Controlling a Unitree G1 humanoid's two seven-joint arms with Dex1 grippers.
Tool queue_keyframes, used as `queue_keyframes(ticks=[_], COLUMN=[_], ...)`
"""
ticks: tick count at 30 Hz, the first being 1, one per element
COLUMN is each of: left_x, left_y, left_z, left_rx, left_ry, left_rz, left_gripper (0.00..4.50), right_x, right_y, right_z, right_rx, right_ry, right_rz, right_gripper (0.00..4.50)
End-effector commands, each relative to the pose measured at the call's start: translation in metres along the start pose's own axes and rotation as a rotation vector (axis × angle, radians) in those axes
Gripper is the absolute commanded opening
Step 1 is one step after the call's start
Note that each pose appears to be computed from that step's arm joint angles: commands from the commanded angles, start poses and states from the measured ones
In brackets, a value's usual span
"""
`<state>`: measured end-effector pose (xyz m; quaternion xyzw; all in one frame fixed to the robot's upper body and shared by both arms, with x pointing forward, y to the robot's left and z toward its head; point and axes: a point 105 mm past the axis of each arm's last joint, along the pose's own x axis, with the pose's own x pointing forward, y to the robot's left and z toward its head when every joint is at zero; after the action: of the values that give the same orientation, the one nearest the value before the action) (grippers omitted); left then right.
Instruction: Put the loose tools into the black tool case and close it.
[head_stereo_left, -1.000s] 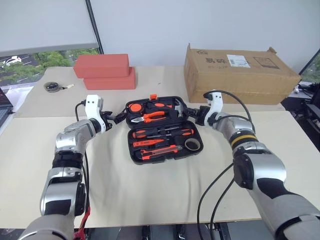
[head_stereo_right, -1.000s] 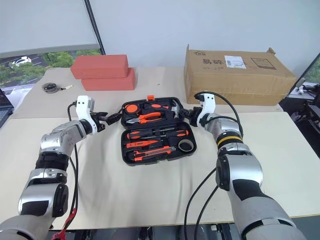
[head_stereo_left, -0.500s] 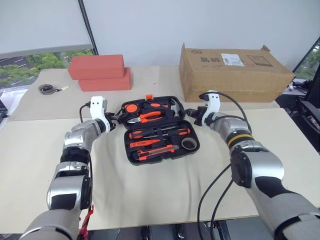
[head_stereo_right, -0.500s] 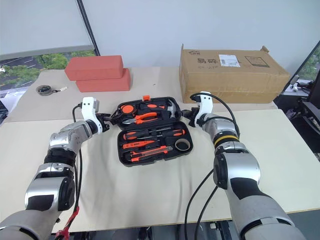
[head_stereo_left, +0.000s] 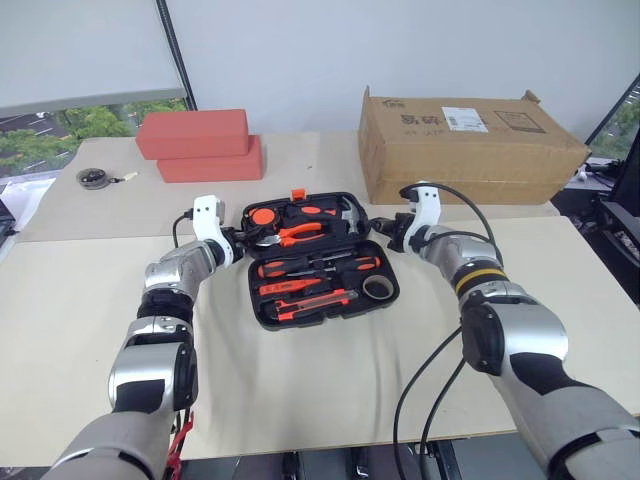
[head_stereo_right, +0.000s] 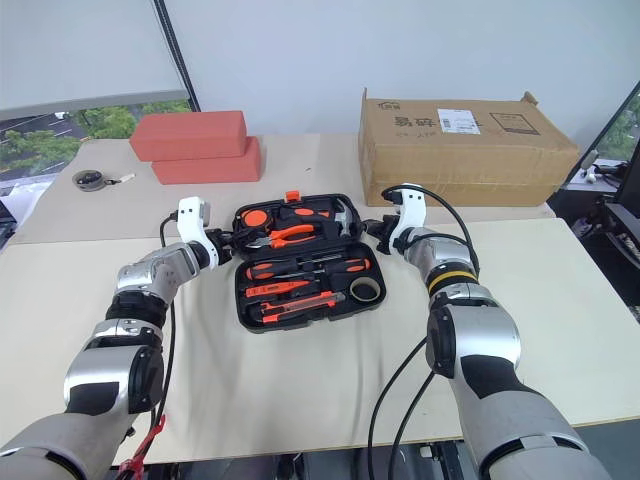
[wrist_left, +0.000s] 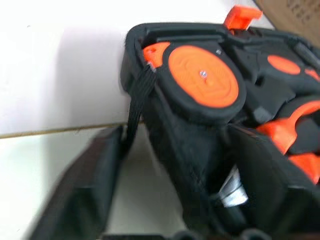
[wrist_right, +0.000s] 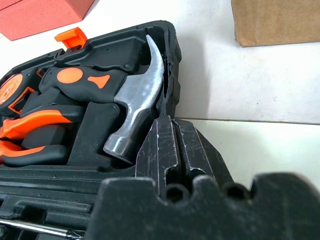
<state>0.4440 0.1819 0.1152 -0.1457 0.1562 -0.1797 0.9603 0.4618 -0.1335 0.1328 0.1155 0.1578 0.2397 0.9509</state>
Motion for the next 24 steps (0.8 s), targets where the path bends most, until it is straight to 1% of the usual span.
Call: queue_keyframes(ticks=[1,3,4,5,6,11,16,19,20,21,24], left_x=[0.001,0.001,0.001,0.0,0.0,-0.003,-0.005,-0.006,-0.006,-0.006,-0.004], left_y=[-0.004,-0.005,-0.005,-0.005,-0.005,-0.007,-0.013,-0.013,-0.012,-0.012,-0.014], left_z=[0.009,0.009,0.008,0.008,0.008,0.005,-0.001,-0.004,-0.006,-0.007,-0.009], left_rx=[-0.02,-0.027,-0.029,-0.031,-0.032,-0.041,-0.033,-0.038,-0.04,-0.04,-0.041], left_ry=[-0.023,-0.021,-0.02,-0.019,-0.018,-0.012,0.002,0.007,0.009,0.01,0.014], left_rz=[-0.012,-0.024,-0.028,-0.029,-0.031,-0.063,-0.086,-0.085,-0.084,-0.082,-0.083], left_gripper=[1.72,1.06,0.64,0.45,0.06,0.02,0.02,0.0,0.0,0.0,0.0], right_x=[-0.001,-0.003,-0.003,-0.004,-0.005,-0.013,-0.023,-0.029,-0.031,-0.031,-0.031], right_y=[0.003,0.002,0.001,0.001,0.001,-0.005,-0.013,-0.014,-0.014,-0.013,-0.011], right_z=[0.018,0.019,0.02,0.021,0.022,0.025,0.02,0.014,0.013,0.012,0.012], right_rx=[-0.018,-0.015,-0.012,-0.01,-0.007,-0.001,0.01,0.015,0.02,0.027,0.061], right_ry=[-0.056,-0.062,-0.067,-0.071,-0.074,-0.076,-0.042,0.0,0.008,0.012,0.01], right_rz=[0.017,0.016,0.02,0.023,0.031,0.059,0.086,0.119,0.124,0.127,0.125], right_gripper=[0.0,0.0,0.0,0.0,0.0,0.0,0.0,0.93,1.12,1.51,1.51])
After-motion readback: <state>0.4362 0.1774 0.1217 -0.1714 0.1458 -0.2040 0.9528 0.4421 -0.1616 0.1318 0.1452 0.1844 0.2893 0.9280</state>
